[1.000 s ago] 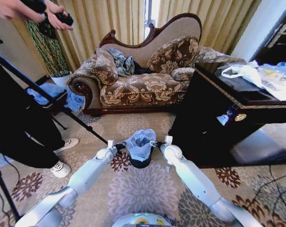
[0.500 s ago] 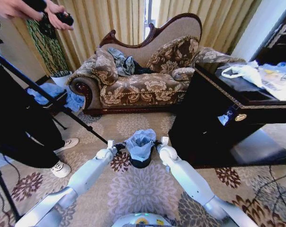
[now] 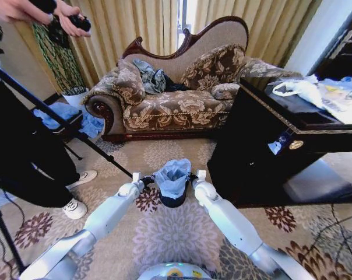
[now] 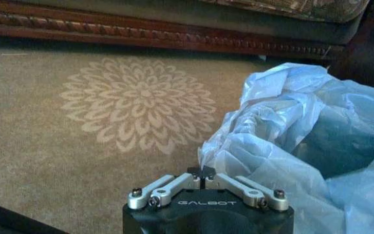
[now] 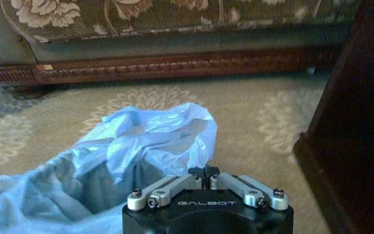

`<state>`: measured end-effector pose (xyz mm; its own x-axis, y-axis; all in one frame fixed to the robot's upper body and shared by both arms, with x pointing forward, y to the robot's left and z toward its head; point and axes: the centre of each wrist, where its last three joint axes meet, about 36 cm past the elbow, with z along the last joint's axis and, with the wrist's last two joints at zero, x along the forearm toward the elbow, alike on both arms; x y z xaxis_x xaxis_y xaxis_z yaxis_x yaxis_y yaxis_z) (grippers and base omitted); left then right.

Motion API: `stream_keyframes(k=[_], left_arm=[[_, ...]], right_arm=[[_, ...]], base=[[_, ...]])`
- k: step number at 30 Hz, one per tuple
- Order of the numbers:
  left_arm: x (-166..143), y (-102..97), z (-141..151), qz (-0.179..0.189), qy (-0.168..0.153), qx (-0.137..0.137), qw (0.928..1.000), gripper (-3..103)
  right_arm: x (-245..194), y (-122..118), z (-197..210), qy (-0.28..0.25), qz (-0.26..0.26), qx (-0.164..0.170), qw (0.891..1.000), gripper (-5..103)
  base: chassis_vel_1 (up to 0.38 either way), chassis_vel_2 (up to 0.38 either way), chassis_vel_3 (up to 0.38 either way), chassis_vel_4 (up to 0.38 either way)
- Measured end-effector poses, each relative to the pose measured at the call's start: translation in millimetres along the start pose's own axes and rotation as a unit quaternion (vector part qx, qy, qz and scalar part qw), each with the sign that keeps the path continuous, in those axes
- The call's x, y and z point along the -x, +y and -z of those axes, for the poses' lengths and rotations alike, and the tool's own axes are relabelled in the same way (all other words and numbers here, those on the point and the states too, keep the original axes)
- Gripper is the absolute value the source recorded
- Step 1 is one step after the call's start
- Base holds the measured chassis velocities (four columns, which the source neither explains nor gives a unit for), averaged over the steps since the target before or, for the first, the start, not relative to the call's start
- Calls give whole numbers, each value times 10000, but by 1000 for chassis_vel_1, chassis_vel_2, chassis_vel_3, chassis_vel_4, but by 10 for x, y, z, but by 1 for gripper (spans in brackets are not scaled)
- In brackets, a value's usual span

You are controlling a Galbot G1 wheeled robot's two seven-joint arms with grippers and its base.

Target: Place a garbage bag over the trash bin.

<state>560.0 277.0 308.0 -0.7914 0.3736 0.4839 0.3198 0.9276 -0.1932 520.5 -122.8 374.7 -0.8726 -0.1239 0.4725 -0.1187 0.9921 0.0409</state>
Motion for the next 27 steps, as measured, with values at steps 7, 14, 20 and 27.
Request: stream_keyframes(k=[7, 14, 20, 27], left_arm=[[-1, -7, 23, -14, -27, 1, 10000, 0], [10, -33, 43, -45, -51, 1, 10000, 0], [27, -57, 20, -68, -33, -5, 10000, 0], [46, -45, 27, -52, -30, -1, 10000, 0]], right_arm=[[-79, -50, -13, -214, -87, -378, 9990, 0], [-113, -226, -266, -52, -211, -615, 9979, 0], [-110, -383, -449, 52, -328, -736, 9967, 0], [-206, -393, -673, 308, -240, -674, 9970, 0]], base=[[0, 0, 0, 0], [0, 0, 0, 0], [0, 0, 0, 0], [0, 0, 0, 0]])
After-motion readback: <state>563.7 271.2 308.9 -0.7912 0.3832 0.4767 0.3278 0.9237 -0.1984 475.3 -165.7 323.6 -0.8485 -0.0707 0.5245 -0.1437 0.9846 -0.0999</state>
